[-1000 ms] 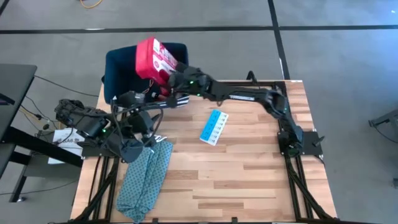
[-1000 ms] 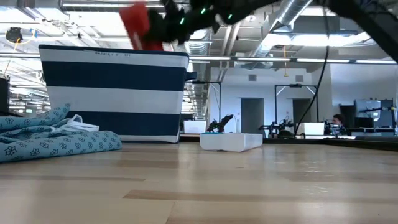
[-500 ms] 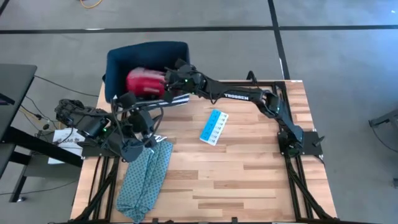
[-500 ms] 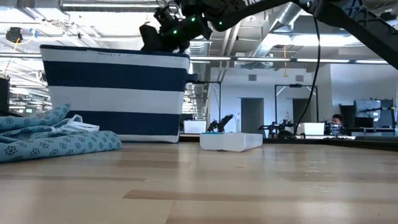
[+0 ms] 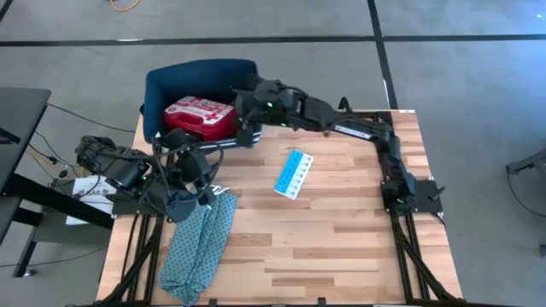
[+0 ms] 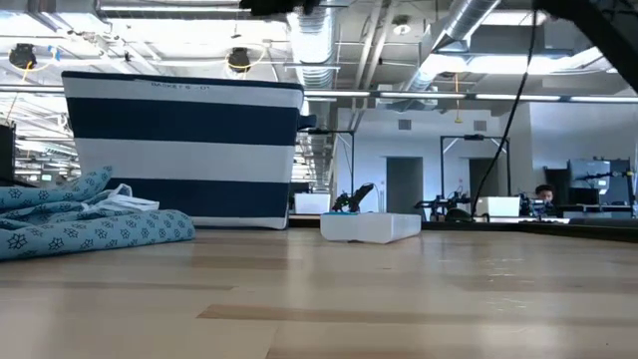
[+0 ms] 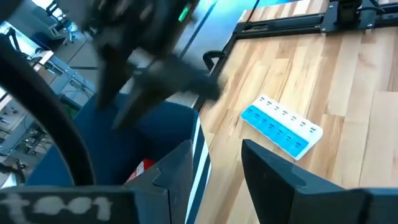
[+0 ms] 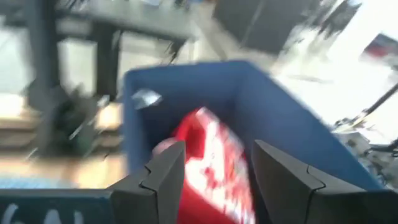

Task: Pick & place medical supplies in basket/bin
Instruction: Put the blue and white pill organizer into the blue bin

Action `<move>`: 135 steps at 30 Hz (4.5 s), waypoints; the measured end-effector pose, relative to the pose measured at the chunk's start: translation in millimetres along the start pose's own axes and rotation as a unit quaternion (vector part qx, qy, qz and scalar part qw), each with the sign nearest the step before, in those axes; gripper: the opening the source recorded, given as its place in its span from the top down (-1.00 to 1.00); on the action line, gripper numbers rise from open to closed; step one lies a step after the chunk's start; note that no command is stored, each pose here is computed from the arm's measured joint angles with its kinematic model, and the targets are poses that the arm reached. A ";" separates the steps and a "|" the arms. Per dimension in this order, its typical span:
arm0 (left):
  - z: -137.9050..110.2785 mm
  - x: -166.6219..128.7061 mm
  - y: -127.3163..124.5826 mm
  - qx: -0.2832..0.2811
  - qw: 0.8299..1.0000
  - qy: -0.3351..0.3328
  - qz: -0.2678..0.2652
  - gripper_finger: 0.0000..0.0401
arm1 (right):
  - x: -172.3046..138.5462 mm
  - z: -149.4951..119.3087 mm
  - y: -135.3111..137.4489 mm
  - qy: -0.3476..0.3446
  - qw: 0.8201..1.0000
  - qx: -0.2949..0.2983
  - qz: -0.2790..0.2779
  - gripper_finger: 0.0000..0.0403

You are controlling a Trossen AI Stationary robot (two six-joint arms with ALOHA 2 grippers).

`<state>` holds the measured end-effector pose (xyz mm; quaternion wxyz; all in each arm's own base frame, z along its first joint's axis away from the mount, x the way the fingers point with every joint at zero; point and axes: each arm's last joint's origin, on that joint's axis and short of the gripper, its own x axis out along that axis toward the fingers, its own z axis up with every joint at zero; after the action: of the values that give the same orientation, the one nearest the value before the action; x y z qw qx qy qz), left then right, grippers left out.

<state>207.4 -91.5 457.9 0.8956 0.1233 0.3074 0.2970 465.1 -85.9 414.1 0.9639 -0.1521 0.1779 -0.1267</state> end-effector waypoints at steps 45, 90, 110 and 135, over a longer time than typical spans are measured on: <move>-70.7 10.1 -38.0 -0.001 0.999 -0.016 0.043 0.35 | -225.8 -249.8 104.3 0.123 0.964 0.236 -0.022 0.29; -191.0 312.8 -113.5 -0.278 0.961 0.003 0.006 0.35 | -125.2 -346.2 48.5 0.217 0.807 0.548 -0.032 0.05; -186.2 313.3 -113.9 -0.325 0.945 -0.008 -0.028 0.35 | -86.7 -362.3 59.1 0.155 0.785 0.599 -0.037 0.00; -178.2 303.8 -135.1 -0.360 0.910 0.049 -0.199 0.35 | -56.4 -339.1 72.6 0.176 0.813 0.555 0.027 0.02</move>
<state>350.6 -7.2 119.3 0.9036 -0.2855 0.2416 0.2087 298.5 -86.3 104.8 0.8398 0.4385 0.2478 -0.2025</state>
